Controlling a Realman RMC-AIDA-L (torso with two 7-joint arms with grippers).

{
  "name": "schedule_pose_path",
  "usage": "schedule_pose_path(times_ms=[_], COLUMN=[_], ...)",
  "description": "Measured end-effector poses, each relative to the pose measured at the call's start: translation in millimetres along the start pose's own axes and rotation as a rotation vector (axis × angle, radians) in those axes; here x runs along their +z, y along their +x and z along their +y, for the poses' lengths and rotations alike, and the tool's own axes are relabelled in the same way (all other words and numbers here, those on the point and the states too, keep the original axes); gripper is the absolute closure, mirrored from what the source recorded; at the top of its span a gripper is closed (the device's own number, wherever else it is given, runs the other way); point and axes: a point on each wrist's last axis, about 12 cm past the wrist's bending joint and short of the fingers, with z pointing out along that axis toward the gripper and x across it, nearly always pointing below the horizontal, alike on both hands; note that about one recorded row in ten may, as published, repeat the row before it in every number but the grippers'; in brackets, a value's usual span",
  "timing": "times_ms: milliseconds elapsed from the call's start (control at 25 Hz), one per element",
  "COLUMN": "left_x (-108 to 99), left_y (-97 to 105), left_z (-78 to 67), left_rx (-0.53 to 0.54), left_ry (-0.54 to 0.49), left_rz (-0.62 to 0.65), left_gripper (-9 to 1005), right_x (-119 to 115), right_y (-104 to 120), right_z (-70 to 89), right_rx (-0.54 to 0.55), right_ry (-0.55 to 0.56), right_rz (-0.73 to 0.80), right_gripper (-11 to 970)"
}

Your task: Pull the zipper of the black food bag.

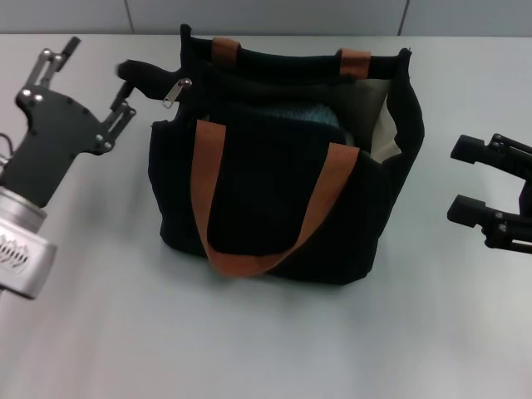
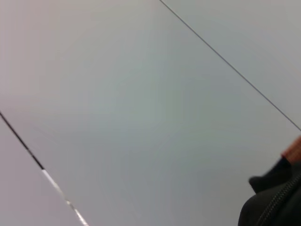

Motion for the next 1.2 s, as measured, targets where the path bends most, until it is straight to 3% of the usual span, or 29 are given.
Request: schedule_pose_path(times_ms=[520, 560, 640, 840, 880, 960, 1120, 1200], left_x=[-6, -3, 0, 5, 5, 5, 5, 6], left_y=[-12, -15, -20, -23, -23, -27, -31, -32], left_z=[0.1, -2.0, -4.1, -4.1, -4.1, -3.2, -2.8, -2.8], left_rx=[0.026, 0.102, 0.146, 0.190, 0.190, 0.199, 0.200, 0.201], left_ry=[-0.045, -0.042, -0.064, -0.070, -0.070, -0.083, -0.089, -0.089], left_rz=[-0.085, -0.104, -0.122, -0.145, -0.145, -0.175, -0.214, -0.218], left_gripper=[246, 246, 247, 388, 474, 645, 836, 860], right_x=[5, 7, 11, 36, 52, 60, 94, 111], right_y=[-17, -21, -33, -60, -67, -69, -69, -65], right_z=[-7.4, -9.3, -14.1, -26.8, -32.6, -35.8, -44.4, -47.9], right_rx=[0.010, 0.029, 0.074, 0.138, 0.180, 0.197, 0.222, 0.235], right_ry=[-0.023, -0.027, -0.041, -0.104, -0.129, -0.133, -0.150, -0.149], right_rz=[-0.011, -0.009, -0.003, 0.046, 0.080, 0.096, 0.151, 0.169], right_gripper=[124, 124, 124, 124, 124, 124, 124, 125])
